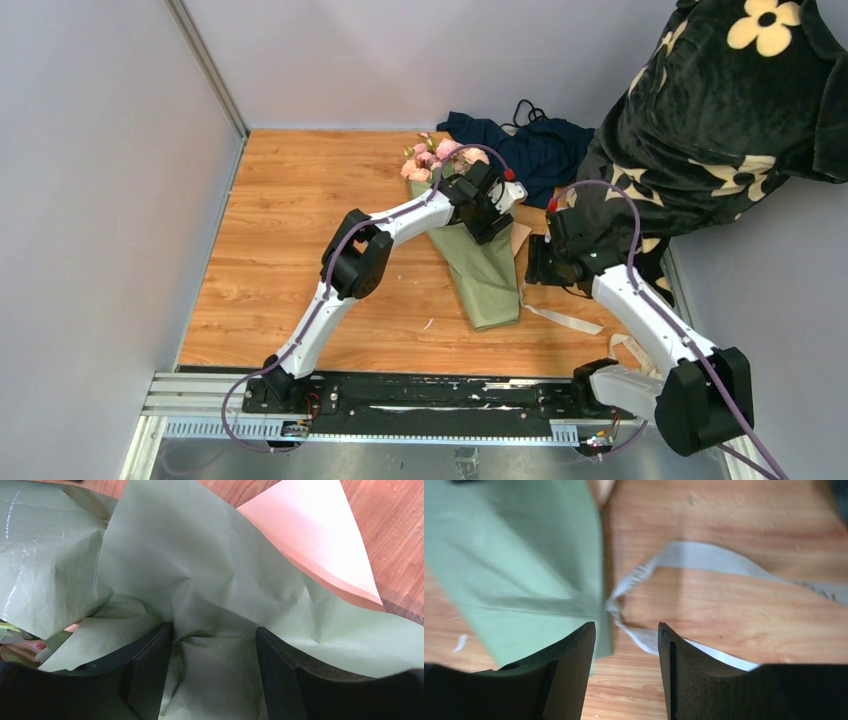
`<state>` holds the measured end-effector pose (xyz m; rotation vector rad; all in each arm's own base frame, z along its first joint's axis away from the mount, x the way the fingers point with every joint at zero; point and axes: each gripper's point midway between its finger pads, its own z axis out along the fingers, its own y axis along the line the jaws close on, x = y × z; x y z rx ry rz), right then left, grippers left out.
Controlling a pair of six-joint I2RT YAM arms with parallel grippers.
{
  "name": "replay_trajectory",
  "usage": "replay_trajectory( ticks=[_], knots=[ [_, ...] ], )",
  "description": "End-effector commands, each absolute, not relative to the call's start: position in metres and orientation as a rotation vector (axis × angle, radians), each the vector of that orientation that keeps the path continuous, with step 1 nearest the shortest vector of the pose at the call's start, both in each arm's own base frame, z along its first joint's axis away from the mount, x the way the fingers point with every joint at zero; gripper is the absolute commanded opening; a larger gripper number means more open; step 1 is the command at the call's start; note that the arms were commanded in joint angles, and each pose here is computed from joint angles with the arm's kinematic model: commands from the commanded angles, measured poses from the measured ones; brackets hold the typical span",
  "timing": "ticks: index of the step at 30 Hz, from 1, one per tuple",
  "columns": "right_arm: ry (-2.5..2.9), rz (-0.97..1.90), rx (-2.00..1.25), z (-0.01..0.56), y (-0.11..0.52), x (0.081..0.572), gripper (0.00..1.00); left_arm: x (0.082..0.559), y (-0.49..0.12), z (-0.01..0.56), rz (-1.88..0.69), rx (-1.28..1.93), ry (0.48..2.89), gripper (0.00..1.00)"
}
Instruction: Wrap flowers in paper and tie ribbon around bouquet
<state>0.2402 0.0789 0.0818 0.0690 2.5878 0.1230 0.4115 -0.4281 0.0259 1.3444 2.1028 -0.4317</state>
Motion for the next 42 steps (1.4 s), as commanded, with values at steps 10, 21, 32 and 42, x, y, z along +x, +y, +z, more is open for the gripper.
replay_trajectory(
  ticks=[10,21,32,42],
  knots=[
    [2.41,0.786,-0.044,0.1,0.13,0.337,0.74,0.36,-0.408,-0.026,-0.471,1.445,2.317,0.66],
    [2.579,0.803,-0.008,0.011,0.132,0.339,0.75,0.363,-0.408,-0.025,-0.459,1.44,2.313,0.66],
    [2.51,1.135,-0.016,0.008,0.172,0.334,0.25,0.373,-0.41,-0.02,-0.426,1.453,2.276,0.66],
    [2.492,1.119,0.053,0.004,0.169,0.342,0.0,0.38,-0.423,0.069,-0.467,1.416,2.12,0.66]
  ],
)
